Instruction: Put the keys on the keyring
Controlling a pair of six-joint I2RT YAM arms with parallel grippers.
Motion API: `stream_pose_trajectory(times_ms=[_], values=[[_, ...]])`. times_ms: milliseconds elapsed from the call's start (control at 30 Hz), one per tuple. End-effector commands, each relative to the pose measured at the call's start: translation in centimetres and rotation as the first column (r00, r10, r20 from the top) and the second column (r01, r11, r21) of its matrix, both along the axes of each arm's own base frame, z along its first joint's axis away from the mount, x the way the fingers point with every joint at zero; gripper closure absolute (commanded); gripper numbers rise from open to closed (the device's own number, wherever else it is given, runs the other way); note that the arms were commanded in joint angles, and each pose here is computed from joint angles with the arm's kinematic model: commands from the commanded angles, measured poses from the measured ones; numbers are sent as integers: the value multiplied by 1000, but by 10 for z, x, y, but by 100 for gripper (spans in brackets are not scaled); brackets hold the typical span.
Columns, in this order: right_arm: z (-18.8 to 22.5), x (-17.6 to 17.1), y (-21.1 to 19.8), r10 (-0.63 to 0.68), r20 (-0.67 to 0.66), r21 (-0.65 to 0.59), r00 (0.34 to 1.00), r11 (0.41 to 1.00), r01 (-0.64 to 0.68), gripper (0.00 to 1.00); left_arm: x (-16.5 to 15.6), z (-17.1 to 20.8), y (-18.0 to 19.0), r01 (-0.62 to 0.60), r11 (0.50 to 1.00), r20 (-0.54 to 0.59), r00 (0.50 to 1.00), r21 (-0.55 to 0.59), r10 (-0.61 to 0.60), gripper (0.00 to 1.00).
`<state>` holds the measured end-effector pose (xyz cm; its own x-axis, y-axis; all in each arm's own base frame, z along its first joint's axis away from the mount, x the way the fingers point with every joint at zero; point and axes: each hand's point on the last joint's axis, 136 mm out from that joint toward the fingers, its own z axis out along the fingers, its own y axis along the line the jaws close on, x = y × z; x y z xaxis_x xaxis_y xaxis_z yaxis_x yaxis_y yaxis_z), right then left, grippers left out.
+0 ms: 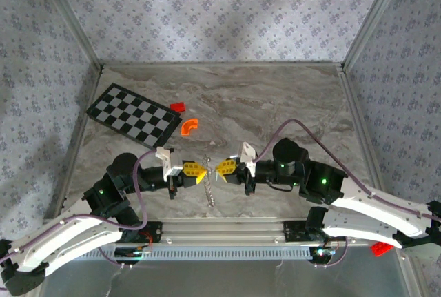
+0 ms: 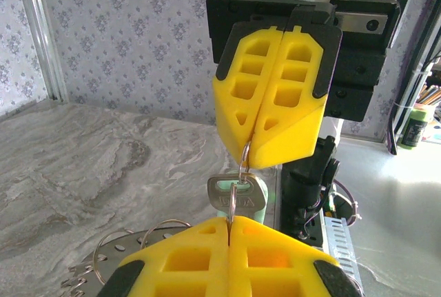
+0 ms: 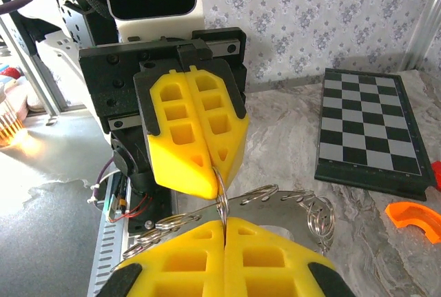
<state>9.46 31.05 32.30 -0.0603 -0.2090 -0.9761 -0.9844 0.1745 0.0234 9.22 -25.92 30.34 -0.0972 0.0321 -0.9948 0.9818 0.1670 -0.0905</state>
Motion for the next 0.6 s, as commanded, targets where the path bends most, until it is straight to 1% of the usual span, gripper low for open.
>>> stream_pose_trajectory(times_ms=[0, 567], values=[[2, 0, 1, 5, -10, 18, 1000, 1000, -5, 100, -2, 17, 0, 10, 998, 58, 998, -57, -7, 100], [-1, 2, 3, 3, -13, 17, 1000, 1000, -3, 100, -3, 17, 1, 12, 998, 59, 998, -57, -9, 100]])
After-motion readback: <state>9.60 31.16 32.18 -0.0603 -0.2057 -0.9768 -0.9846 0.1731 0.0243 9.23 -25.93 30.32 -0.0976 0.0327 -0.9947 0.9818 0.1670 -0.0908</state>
